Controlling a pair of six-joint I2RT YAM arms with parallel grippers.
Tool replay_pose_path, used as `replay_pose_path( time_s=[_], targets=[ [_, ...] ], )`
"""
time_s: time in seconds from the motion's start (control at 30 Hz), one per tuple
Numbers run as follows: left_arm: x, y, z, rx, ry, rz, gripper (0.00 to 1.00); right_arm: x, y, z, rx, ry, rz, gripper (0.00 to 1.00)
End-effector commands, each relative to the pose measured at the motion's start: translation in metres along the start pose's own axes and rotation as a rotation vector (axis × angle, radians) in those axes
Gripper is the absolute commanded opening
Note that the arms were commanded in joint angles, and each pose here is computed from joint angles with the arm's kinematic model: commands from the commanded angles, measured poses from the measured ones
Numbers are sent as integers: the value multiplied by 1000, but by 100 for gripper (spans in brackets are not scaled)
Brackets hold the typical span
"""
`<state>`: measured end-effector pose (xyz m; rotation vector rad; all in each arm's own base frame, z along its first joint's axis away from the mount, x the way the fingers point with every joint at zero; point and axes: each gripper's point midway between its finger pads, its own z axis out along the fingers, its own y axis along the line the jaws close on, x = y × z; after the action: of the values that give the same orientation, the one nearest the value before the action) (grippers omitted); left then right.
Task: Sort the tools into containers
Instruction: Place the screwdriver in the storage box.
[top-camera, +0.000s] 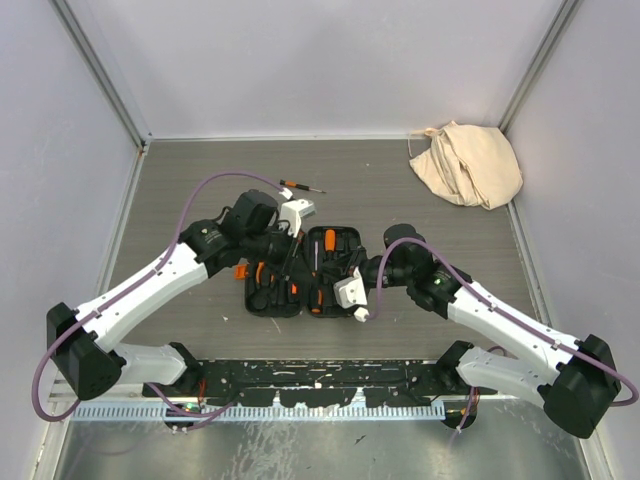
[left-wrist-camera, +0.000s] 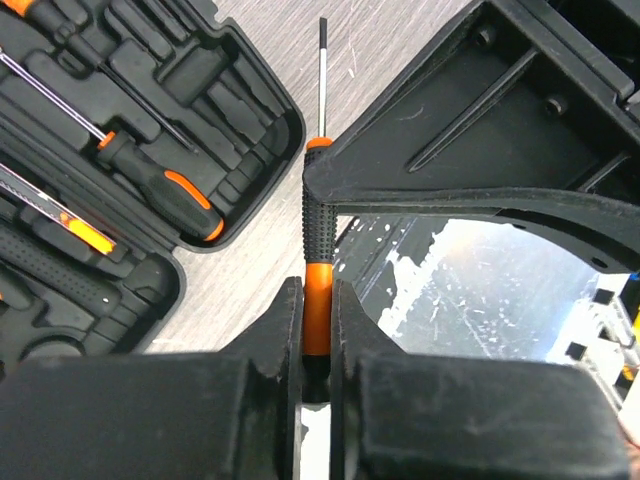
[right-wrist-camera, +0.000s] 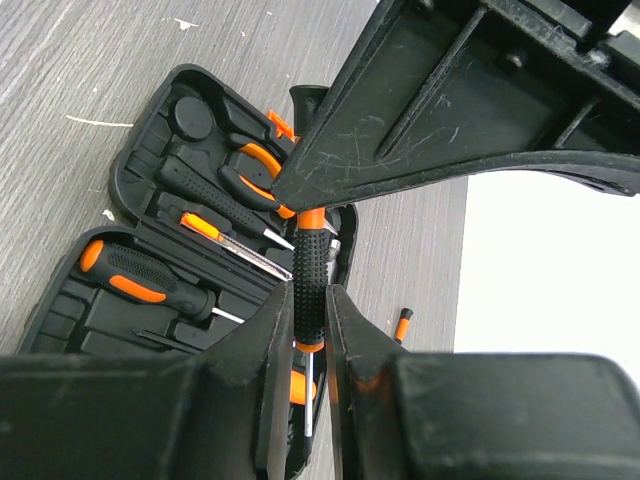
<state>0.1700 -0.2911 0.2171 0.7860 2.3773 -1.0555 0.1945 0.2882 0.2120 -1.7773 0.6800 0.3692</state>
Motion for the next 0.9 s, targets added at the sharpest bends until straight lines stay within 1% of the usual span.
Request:
replay_pose_path(
  time_s=[0.0,0.13,0.2,0.23,0.27,0.3,0.4,0.43,0.5,0.6,0.67,0.73,0.77,0.8,0.87],
  targets=[
    [-8,-11,-3,43,-27,44,0,-20,-26,-3,50,-49,-64,18],
    [-11,-8,-4,20,-40,47,0,-22,-25,-6,52,-52,-50,33],
    [-14,-6,-5,1,-50,46,0,-23,-24,-8,57,-50,-36,47],
    [-15,-4,-5,-9,-54,45,0,-25,-24,-10,61,-53,-27,57],
    [-16,-3,-5,-18,-60,46,0,-27,-24,-11,68,-56,-19,63],
    [-17,-1,-5,-28,-65,44,0,-29,-25,-13,81,-60,1,66],
    [-21,4,-6,-62,-85,40,0,-34,-31,-18,160,-84,126,66],
    [-23,6,-7,-75,-98,38,0,-36,-37,-21,213,-99,212,66],
    [-28,8,-9,-99,-126,34,0,-37,-49,-28,354,-132,465,64],
    [-35,13,-15,-138,-171,28,0,-23,-62,-38,522,-126,752,62],
    [-40,12,-18,-146,-196,25,0,-15,-62,-41,587,-119,919,59],
    [-43,12,-19,-151,-214,20,0,-6,-59,-42,635,-109,1068,53],
    [-44,13,-20,-157,-222,19,0,-2,-58,-42,665,-100,1157,51],
    [-45,14,-21,-161,-231,18,0,5,-55,-42,691,-74,1253,51],
    [-47,15,-21,-169,-246,12,0,7,-54,-41,708,-64,1398,52]
  ],
)
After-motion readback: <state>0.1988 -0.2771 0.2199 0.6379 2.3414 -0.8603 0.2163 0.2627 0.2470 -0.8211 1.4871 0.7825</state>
